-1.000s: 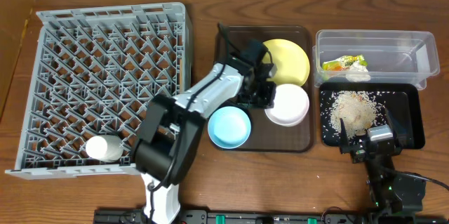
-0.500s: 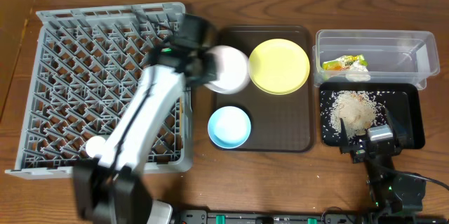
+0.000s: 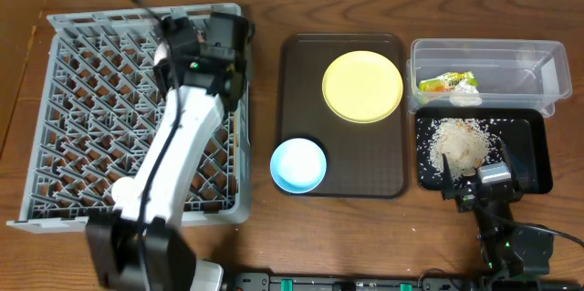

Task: Sort waste into correct bins and load items into the dishwasher
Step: 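Lift the white bowl, stand it in the rack and release, then reach the left gripper to the light blue bowl and grip its rim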

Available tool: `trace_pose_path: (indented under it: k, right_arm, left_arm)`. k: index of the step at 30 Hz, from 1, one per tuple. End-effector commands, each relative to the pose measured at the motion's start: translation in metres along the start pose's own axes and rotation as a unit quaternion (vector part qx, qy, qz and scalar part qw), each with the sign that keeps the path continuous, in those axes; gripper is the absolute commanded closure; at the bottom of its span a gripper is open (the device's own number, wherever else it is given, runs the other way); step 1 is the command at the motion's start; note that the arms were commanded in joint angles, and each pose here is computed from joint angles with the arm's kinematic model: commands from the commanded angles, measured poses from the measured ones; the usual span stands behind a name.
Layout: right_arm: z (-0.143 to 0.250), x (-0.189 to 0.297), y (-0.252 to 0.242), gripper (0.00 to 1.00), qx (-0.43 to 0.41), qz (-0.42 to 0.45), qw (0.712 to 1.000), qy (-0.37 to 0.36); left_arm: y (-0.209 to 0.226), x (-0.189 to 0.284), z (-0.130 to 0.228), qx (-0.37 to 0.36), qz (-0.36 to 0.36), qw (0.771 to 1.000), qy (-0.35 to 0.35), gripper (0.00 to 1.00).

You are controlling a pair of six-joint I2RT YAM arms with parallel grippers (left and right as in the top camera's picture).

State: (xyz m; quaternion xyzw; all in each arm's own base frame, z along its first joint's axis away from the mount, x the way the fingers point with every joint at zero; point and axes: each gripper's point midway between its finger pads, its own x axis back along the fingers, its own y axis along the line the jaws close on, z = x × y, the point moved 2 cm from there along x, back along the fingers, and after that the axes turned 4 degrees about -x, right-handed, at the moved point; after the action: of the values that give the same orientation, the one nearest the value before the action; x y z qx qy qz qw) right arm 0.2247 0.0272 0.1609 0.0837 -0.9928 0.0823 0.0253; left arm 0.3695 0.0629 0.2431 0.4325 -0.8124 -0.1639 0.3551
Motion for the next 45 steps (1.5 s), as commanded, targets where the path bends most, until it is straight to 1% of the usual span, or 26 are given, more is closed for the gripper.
trace_pose_path:
  k: [1, 3, 6, 8, 12, 15, 17, 20, 23, 24, 25, 27, 28, 30, 31, 34, 36, 39, 41, 42, 43, 44, 45]
  right_arm:
    - [0.001, 0.000, -0.003, 0.01, -0.007, 0.007, 1.000, 0.001]
    - [0.001, 0.000, -0.003, 0.01, -0.007, 0.007, 1.000, 0.002]
    - [0.001, 0.000, -0.003, 0.01, -0.007, 0.007, 1.000, 0.002]
    - [0.001, 0.000, -0.003, 0.01, -0.007, 0.007, 1.000, 0.002]
    - [0.001, 0.000, -0.003, 0.01, -0.007, 0.007, 1.000, 0.002]
    - [0.001, 0.000, -0.003, 0.01, -0.007, 0.007, 1.000, 0.001]
    - [0.001, 0.000, -0.003, 0.01, -0.007, 0.007, 1.000, 0.002]
    - [0.001, 0.000, -0.003, 0.01, -0.007, 0.007, 1.000, 0.002]
    - [0.001, 0.000, -0.003, 0.01, -0.007, 0.007, 1.000, 0.001]
    - [0.001, 0.000, -0.003, 0.01, -0.007, 0.007, 1.000, 0.002]
    - [0.001, 0.000, -0.003, 0.01, -0.007, 0.007, 1.000, 0.002]
    - [0.001, 0.000, -0.003, 0.01, -0.007, 0.007, 1.000, 0.002]
    - [0.001, 0.000, -0.003, 0.01, -0.007, 0.007, 1.000, 0.002]
    - [0.001, 0.000, -0.003, 0.01, -0.007, 0.007, 1.000, 0.002]
    - [0.001, 0.000, -0.003, 0.01, -0.007, 0.007, 1.000, 0.002]
    - [0.001, 0.000, -0.003, 0.01, -0.007, 0.007, 1.000, 0.002]
    - [0.001, 0.000, -0.003, 0.01, -0.007, 0.007, 1.000, 0.002]
    - [0.001, 0.000, -0.003, 0.01, -0.007, 0.007, 1.000, 0.002]
    - [0.001, 0.000, -0.003, 0.01, -0.007, 0.007, 1.000, 0.002]
    - [0.001, 0.000, -0.003, 0.01, -0.007, 0.007, 1.000, 0.002]
    - [0.001, 0.000, -0.003, 0.01, -0.007, 0.007, 1.000, 0.002]
    - [0.001, 0.000, -0.003, 0.01, -0.007, 0.007, 1.000, 0.002]
    - [0.001, 0.000, -0.003, 0.01, -0.007, 0.007, 1.000, 0.002]
  left_arm:
    - [-0.006, -0.015, 0.001, -0.060, -0.077, 0.995, -0.014, 0.92]
    - [-0.020, -0.025, 0.006, -0.082, -0.096, 0.992, -0.012, 0.93]
    - [-0.027, -0.033, 0.006, -0.103, -0.143, 0.984, -0.026, 0.93]
    - [-0.035, -0.038, 0.006, -0.122, -0.153, 0.980, -0.028, 0.93]
    - [-0.050, -0.045, 0.010, -0.149, -0.151, 0.977, -0.026, 0.92]
    - [-0.062, -0.048, 0.018, -0.166, -0.132, 0.977, -0.017, 0.92]
    - [-0.069, -0.045, 0.023, -0.178, -0.114, 0.977, -0.012, 0.92]
    - [-0.074, -0.039, 0.022, -0.182, -0.109, 0.977, -0.019, 0.92]
    - [-0.079, -0.033, 0.024, -0.192, -0.100, 0.976, -0.022, 0.88]
    - [-0.080, -0.032, 0.025, -0.196, -0.098, 0.975, -0.022, 0.86]
    - [-0.081, -0.029, 0.026, -0.199, -0.096, 0.975, -0.023, 0.76]
    - [-0.083, -0.027, 0.030, -0.202, -0.084, 0.976, -0.017, 0.68]
    - [-0.085, -0.027, 0.034, -0.200, -0.068, 0.977, -0.009, 0.58]
    - [-0.087, -0.024, 0.042, -0.190, -0.034, 0.981, 0.013, 0.46]
    - [-0.088, -0.022, 0.047, -0.185, -0.015, 0.982, 0.027, 0.44]
    - [-0.087, -0.010, 0.059, -0.159, 0.056, 0.983, 0.071, 0.43]
    - [-0.092, 0.005, 0.067, -0.143, 0.133, 0.975, 0.106, 0.41]
    - [-0.100, 0.039, 0.075, -0.114, 0.263, 0.946, 0.154, 0.40]
    - [-0.107, 0.064, 0.078, -0.096, 0.348, 0.915, 0.181, 0.40]
    - [-0.111, 0.078, 0.080, -0.089, 0.390, 0.896, 0.194, 0.40]
    - [-0.113, 0.088, 0.081, -0.085, 0.419, 0.881, 0.204, 0.41]
    - [-0.116, 0.102, 0.087, -0.085, 0.455, 0.858, 0.225, 0.40]
    - [-0.116, 0.104, 0.091, -0.088, 0.460, 0.851, 0.235, 0.41]
